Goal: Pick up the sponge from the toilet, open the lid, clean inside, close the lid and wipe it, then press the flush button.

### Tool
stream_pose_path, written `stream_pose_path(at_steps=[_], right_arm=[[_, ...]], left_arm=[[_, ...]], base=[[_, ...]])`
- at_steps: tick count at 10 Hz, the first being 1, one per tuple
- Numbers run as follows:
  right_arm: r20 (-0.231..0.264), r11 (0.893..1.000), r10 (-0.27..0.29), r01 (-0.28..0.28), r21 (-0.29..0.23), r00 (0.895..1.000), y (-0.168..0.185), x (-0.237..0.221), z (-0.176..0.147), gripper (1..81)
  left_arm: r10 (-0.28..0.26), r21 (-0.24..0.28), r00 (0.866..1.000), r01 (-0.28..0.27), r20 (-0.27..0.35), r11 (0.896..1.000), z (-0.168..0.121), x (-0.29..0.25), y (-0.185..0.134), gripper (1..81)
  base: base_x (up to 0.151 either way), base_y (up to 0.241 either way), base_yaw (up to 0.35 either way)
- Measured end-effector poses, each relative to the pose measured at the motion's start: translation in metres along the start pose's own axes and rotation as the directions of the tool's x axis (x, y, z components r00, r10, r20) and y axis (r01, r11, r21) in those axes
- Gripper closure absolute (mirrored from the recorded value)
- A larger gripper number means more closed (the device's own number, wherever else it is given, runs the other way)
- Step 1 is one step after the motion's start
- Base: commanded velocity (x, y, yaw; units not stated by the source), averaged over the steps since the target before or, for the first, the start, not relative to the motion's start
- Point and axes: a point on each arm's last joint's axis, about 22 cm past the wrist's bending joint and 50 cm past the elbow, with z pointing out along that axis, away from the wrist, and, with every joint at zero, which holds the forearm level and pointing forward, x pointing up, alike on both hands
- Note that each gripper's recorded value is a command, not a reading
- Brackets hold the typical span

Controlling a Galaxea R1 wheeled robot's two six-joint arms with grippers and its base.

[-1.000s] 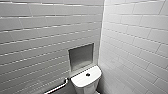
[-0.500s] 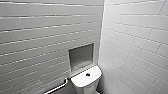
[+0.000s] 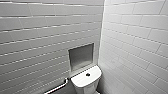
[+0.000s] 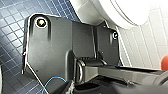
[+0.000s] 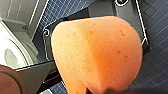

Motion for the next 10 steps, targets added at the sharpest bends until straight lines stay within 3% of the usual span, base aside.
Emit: stream_pose_path(at_steps=[5, 10], right_arm=[[-0.008, 0.998, 0.023, -0.022, 0.061, 1.000, -0.022, 0.007, -0.010, 81.1], [-0.013, 0.997, 0.030, -0.029, 0.067, 0.999, -0.024, 0.012, -0.010, 81.1]], left_arm=[[0.064, -0.144, 0.998, -0.064, -0.003, 0.987, -0.060, 0.098, 0.057, 1.0], [0.157, -0.247, 0.986, -0.166, -0.054, 0.955, -0.121, 0.218, 0.135, 1.0]], base=[[0.000, 0.000, 0.000], [0.000, 0.000, 0.000]])
